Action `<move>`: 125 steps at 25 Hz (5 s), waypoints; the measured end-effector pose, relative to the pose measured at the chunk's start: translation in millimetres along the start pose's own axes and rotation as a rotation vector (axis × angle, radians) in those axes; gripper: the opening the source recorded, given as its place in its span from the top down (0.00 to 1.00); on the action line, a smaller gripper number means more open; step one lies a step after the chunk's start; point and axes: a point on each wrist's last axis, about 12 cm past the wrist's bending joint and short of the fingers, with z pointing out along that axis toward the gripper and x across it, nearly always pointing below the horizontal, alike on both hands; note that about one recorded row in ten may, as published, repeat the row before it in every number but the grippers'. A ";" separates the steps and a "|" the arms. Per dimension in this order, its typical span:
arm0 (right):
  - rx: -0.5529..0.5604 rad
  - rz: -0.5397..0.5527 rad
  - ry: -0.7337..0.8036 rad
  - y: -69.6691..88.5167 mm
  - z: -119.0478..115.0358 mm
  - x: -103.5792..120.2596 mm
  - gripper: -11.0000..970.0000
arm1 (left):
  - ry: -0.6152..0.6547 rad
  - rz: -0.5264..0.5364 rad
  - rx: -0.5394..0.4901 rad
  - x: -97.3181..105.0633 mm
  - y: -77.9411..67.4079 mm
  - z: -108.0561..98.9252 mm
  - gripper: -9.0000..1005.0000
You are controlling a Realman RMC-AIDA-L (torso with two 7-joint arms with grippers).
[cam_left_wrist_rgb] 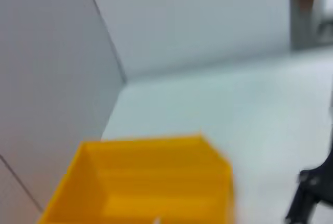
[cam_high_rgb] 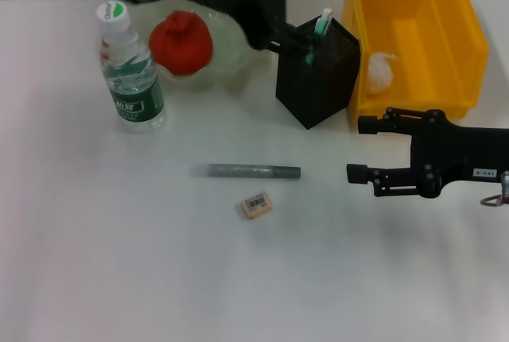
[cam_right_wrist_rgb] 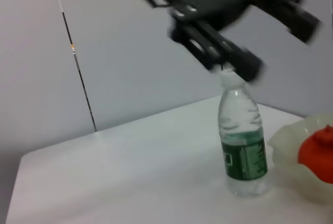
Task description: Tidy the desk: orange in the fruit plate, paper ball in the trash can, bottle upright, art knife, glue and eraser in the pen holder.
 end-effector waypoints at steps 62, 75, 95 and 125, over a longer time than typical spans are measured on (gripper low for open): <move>-0.247 -0.353 0.722 0.5 183.4 -68.4 0.18 | -0.514 -0.494 -0.003 274.0 -170.5 -24.1 0.29; -0.209 -0.338 0.743 -0.7 186.1 -61.0 0.57 | -0.521 -0.493 -0.010 274.7 -169.4 -27.0 0.29; -0.171 -0.127 0.463 -8.9 141.6 -106.2 0.72 | -0.568 -0.490 -0.014 273.4 -168.8 -36.2 0.29; 0.266 0.096 0.073 -73.1 61.8 -82.1 0.66 | -0.633 -0.510 -0.006 265.4 -167.3 -35.7 0.29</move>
